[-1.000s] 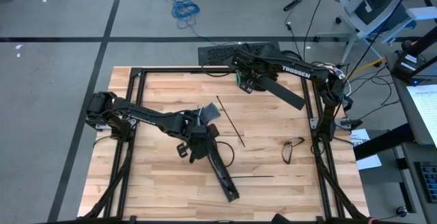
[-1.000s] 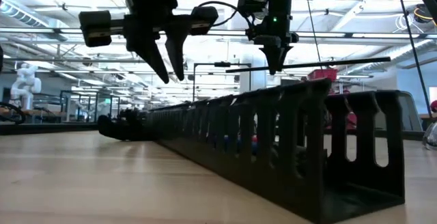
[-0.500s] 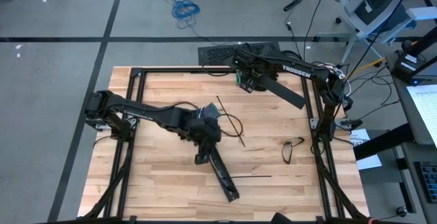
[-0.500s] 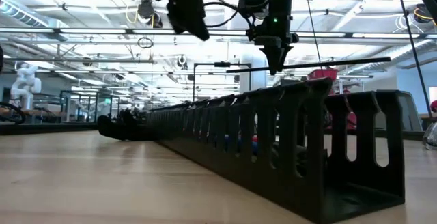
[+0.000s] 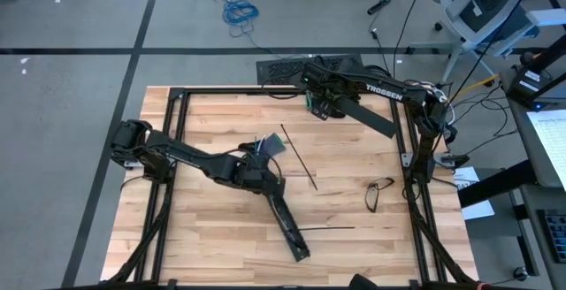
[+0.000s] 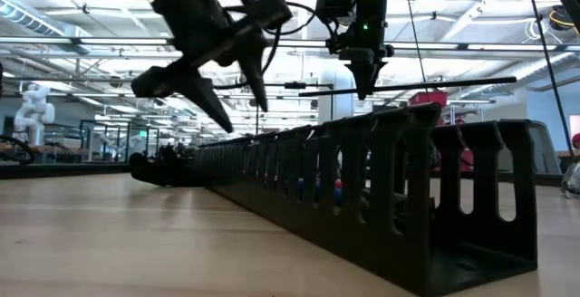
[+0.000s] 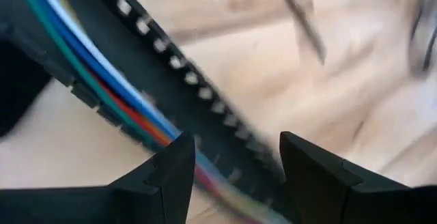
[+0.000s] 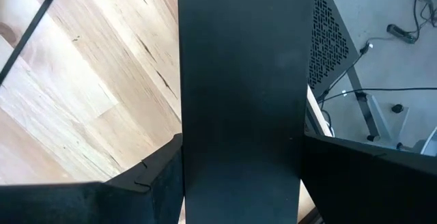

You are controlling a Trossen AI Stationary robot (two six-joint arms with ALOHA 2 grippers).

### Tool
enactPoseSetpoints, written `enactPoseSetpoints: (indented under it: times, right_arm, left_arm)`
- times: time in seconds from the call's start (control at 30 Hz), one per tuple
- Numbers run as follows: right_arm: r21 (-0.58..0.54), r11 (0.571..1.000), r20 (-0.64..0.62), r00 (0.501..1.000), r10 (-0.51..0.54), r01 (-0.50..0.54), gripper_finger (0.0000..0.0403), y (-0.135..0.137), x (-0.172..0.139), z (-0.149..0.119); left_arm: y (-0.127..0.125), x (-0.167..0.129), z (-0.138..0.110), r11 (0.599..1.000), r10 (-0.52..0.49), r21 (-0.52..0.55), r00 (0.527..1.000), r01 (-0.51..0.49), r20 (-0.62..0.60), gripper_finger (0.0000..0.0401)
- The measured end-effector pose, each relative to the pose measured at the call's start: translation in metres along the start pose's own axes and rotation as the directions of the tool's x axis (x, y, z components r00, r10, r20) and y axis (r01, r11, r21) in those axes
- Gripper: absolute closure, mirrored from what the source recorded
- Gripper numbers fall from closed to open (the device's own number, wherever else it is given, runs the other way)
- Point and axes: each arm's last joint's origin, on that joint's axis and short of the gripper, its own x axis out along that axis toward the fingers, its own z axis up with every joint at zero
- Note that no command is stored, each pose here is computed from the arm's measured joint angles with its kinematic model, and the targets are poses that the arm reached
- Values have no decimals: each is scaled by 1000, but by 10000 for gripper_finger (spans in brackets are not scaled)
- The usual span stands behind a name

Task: Ziptie cables
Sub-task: Close the black cable duct

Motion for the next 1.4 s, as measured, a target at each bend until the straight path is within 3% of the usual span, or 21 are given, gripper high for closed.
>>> enactPoseSetpoints:
  times: [0.07,0.17,0.4,0.6,0.8,1.27,1.4]
  right_arm:
    - [-6,1000,1,1000,-1,1,169,0,0,0]
    - [-24,1000,1,1000,0,0,169,0,0,0]
    - [-43,999,4,1000,0,0,169,0,0,1]
    - [-57,998,23,1000,0,1,169,0,0,2]
    - [-64,998,38,999,1,1,169,0,0,4]
    - [-61,998,52,999,5,-2,169,0,0,5]
    - [-60,998,53,999,6,-2,169,0,0,5]
  left_arm:
    - [0,2,1,994,3,-113,1000,0,26,193]
    - [1,2,0,981,15,-196,1000,-10,23,194]
    - [-1,-5,-25,951,-3,-309,1000,-7,-31,194]
    - [0,-17,-42,916,65,-396,998,-63,-7,194]
    - [14,1,-34,887,152,-433,987,-159,-50,194]
    - [15,11,-6,853,165,-499,986,-153,-20,194]
    - [18,23,-1,864,188,-472,982,-173,-16,194]
